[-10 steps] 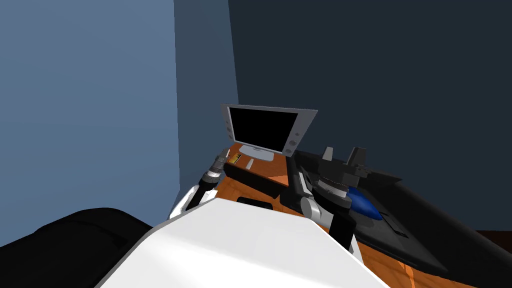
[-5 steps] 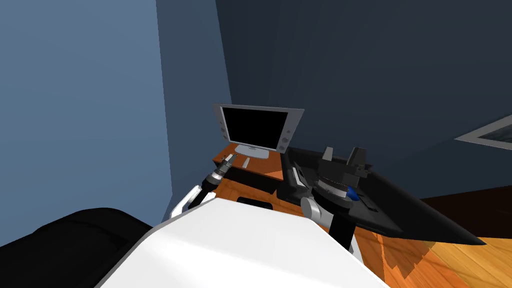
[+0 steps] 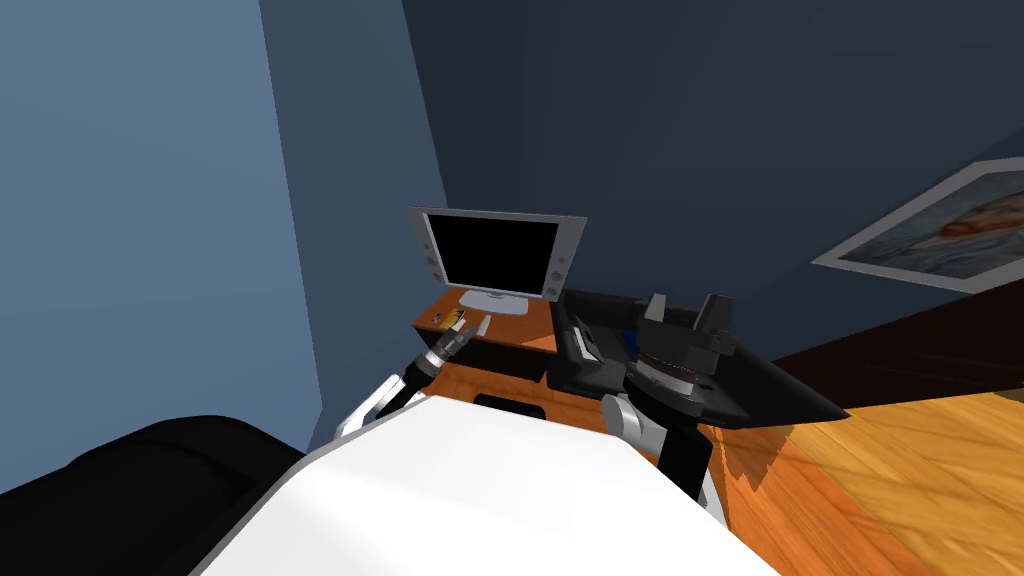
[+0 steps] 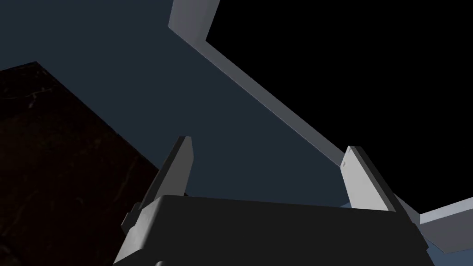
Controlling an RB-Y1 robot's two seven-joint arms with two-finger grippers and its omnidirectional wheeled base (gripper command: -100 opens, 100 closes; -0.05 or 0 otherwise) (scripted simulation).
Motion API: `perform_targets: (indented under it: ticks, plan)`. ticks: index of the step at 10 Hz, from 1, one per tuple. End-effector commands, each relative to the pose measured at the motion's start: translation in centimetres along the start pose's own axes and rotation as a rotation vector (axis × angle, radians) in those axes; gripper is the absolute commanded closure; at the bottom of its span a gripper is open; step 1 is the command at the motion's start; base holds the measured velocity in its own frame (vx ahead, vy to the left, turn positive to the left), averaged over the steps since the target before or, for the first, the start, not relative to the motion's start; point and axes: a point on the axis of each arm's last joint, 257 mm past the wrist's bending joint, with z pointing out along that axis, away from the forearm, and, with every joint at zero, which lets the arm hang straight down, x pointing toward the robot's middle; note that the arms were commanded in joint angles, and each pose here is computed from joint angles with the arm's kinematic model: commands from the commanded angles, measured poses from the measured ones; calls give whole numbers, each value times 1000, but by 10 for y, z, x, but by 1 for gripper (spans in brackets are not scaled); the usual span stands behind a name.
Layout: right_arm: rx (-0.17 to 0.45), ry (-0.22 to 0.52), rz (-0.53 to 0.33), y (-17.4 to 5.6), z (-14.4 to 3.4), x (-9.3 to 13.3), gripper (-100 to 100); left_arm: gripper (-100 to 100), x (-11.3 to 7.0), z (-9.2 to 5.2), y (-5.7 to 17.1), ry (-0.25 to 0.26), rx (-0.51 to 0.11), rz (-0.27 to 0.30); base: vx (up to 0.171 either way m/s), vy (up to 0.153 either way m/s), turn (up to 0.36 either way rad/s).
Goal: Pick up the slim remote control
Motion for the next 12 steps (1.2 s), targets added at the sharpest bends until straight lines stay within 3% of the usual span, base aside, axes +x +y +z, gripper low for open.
perform_targets:
  ticks: [1,2,3,4,5,7,8,9,10,11,12]
  plan:
    - [0,0,0,0,0,0,0,-100,30,-9,10,90,-4,90,-32,-17,-264]
    - [0,0,0,0,0,0,0,-100,34,-11,14,99,-10,113,-23,-8,-170]
    - [0,0,0,0,0,0,0,-100,57,-20,22,177,-5,186,-21,-11,-307]
    - [0,0,0,0,0,0,0,-100,59,-21,24,182,-6,207,-18,0,-171]
    - [0,0,0,0,0,0,0,-100,79,-30,30,254,10,279,-23,-5,-342]
    - [0,0,0,0,0,0,0,-100,88,-37,40,278,-6,300,-12,2,-70]
    - [0,0,0,0,0,0,0,-100,108,-48,47,352,18,377,-12,-6,-343]
    - [0,0,0,0,0,0,0,-100,113,-52,52,366,10,395,-14,5,-184]
    - [0,0,0,0,0,0,0,-100,132,-65,59,438,41,471,-17,1,-345]
    - [0,0,0,0,0,0,0,-100,139,-73,68,461,29,486,-14,9,-198]
    - [0,0,0,0,0,0,0,-100,158,-89,76,537,64,560,-12,6,-376]
